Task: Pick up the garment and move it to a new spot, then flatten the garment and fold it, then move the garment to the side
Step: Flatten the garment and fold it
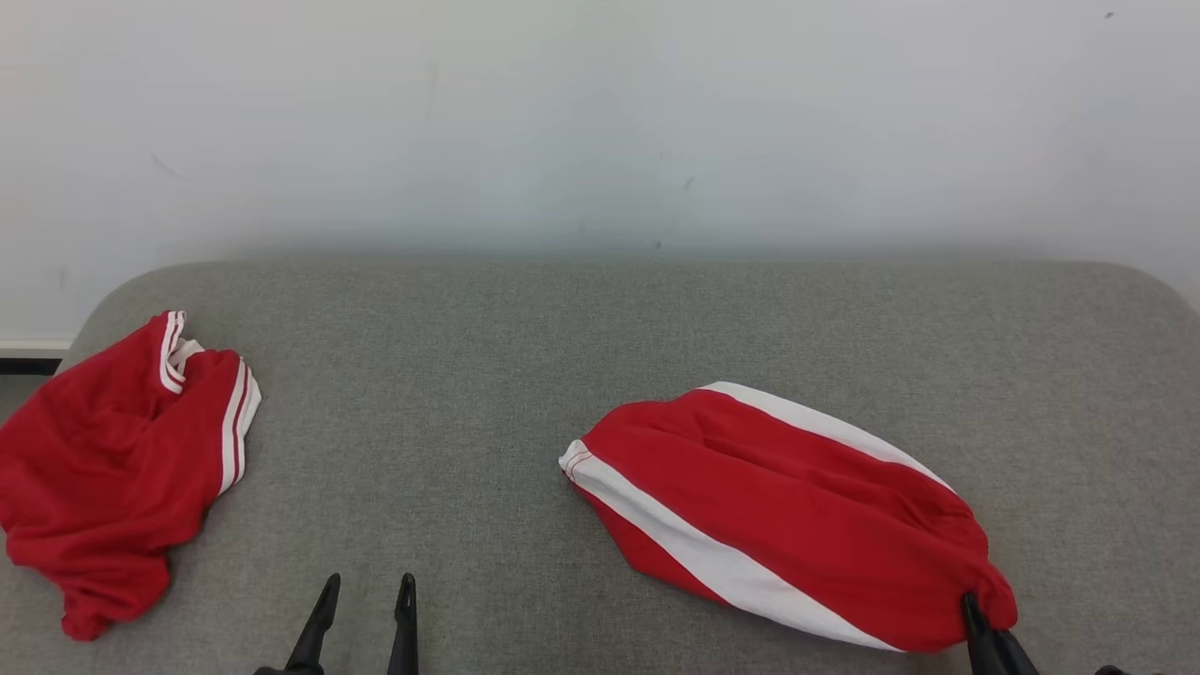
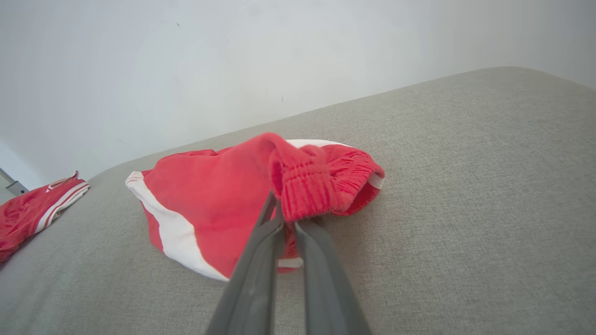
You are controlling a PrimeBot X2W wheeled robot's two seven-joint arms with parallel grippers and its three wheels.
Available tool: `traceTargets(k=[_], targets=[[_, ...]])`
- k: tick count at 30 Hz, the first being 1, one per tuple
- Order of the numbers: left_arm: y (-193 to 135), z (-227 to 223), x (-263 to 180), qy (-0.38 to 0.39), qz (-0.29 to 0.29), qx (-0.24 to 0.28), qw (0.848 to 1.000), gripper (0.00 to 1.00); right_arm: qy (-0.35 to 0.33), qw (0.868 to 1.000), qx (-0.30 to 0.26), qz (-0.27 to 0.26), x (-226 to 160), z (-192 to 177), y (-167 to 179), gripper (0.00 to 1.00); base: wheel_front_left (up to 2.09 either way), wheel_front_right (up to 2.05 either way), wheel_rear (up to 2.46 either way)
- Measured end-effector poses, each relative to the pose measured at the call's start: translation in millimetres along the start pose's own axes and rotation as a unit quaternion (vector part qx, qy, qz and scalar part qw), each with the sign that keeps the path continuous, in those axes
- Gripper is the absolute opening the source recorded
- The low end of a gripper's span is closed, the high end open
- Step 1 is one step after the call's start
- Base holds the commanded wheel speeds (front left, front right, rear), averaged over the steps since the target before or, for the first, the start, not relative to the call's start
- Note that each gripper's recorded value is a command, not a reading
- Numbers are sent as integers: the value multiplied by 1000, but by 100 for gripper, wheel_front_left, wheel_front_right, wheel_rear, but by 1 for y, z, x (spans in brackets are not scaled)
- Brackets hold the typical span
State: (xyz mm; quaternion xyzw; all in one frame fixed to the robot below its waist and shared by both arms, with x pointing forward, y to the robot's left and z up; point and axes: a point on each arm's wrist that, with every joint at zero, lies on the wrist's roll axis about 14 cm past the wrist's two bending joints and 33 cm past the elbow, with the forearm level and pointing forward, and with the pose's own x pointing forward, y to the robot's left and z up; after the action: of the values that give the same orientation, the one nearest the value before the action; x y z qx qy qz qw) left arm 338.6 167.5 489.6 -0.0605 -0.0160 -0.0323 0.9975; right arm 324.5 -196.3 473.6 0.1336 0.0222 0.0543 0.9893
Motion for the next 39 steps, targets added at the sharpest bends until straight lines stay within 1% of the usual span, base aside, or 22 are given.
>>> traceTargets(k=[4,9,13,18,23,24,25,26,31,33,39], targets=[[-1,0,-2,0,0,-1,1000,100,-13,999,-24,21,17,12,6,0,0,0,0],[6,1,-7,-2,12,-1,1000,100,-19,997,-53,49,53,22,22,0,0,0,0],[13,3,-12,-5,25,-1,1000,100,-10,996,-65,59,85,23,31,0,0,0,0],[24,3,-22,-5,45,-1,999,100,32,994,-86,66,123,9,40,0,0,0,0],[37,1,-34,-3,71,-2,998,100,89,989,-100,57,143,-18,40,0,0,0,0],[39,1,-36,-2,75,-2,997,100,100,988,-103,55,144,-24,40,89,0,0,0],[41,0,-37,-2,78,-3,997,100,106,988,-100,53,146,-28,41,89,0,0,0],[43,0,-39,-2,82,-4,997,100,113,987,-99,53,147,-32,42,100,0,0,0],[43,-3,-38,3,84,-5,996,100,116,988,-82,59,145,-39,51,100,0,0,0],[40,-2,-35,3,79,-5,997,100,103,991,-66,57,143,-33,51,100,0,0,0],[27,-1,-23,1,54,-4,999,100,58,995,-60,56,124,-12,37,100,0,0,0]])
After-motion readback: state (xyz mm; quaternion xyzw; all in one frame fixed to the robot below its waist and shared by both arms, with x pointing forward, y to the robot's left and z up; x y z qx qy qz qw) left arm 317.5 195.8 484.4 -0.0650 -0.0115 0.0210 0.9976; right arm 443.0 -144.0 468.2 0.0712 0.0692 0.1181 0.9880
